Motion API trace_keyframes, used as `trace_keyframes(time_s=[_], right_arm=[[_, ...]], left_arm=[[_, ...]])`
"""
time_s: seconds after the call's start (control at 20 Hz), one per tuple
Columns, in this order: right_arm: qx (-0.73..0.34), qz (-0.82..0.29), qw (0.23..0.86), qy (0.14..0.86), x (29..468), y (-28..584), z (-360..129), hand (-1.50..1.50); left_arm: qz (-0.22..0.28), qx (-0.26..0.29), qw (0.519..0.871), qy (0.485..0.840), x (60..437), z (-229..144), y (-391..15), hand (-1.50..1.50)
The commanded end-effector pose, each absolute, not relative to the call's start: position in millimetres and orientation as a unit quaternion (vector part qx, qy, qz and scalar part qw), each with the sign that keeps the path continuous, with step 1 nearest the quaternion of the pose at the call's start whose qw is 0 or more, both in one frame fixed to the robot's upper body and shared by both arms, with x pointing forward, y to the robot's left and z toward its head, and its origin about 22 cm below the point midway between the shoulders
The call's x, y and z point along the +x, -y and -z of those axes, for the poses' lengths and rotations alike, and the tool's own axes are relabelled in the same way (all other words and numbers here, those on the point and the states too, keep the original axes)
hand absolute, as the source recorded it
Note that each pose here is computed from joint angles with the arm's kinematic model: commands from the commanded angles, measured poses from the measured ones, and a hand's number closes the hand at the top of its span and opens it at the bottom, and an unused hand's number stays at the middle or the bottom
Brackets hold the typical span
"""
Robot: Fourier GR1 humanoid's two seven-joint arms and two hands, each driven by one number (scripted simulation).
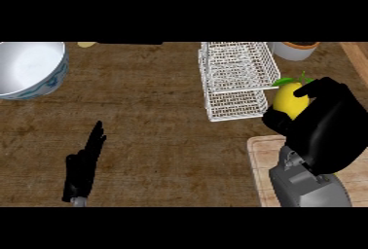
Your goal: Pick the lemon from the cutting board and place it in the tiered basket
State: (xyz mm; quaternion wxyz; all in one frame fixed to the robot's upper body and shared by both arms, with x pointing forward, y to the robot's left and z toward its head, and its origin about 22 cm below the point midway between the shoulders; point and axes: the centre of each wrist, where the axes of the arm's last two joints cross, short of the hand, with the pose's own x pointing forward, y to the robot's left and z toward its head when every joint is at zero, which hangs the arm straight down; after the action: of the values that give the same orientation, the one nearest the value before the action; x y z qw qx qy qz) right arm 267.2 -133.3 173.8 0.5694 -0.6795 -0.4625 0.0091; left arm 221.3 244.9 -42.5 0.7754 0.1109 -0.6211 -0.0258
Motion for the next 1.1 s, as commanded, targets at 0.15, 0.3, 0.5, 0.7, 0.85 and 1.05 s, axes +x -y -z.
trace_keyframes(time_s=[0.15,0.3,0.5,0.7,0.85,1.05], right_arm=[[-0.721,0.086,0.576,0.375,278.9,117.8,-222.8,1.50],[-0.731,0.093,0.567,0.367,286.0,113.5,-240.6,1.50],[-0.734,0.112,0.572,0.349,304.1,115.7,-262.7,1.50],[-0.733,0.122,0.580,0.334,315.3,115.7,-286.3,1.50],[-0.722,0.124,0.600,0.321,334.5,120.5,-295.4,1.50],[-0.708,0.106,0.617,0.326,352.6,113.3,-303.8,1.50]], left_arm=[[0.027,0.107,0.789,0.604,215.9,48.3,-240.9,0.00],[0.034,0.105,0.790,0.603,218.3,54.3,-232.7,0.00],[0.042,0.091,0.784,0.612,227.2,44.5,-223.4,0.00],[0.042,0.095,0.785,0.611,226.3,46.4,-235.0,0.00],[0.037,0.097,0.785,0.611,225.9,50.7,-222.5,0.00],[0.046,0.095,0.785,0.611,228.5,47.5,-227.1,0.00]])
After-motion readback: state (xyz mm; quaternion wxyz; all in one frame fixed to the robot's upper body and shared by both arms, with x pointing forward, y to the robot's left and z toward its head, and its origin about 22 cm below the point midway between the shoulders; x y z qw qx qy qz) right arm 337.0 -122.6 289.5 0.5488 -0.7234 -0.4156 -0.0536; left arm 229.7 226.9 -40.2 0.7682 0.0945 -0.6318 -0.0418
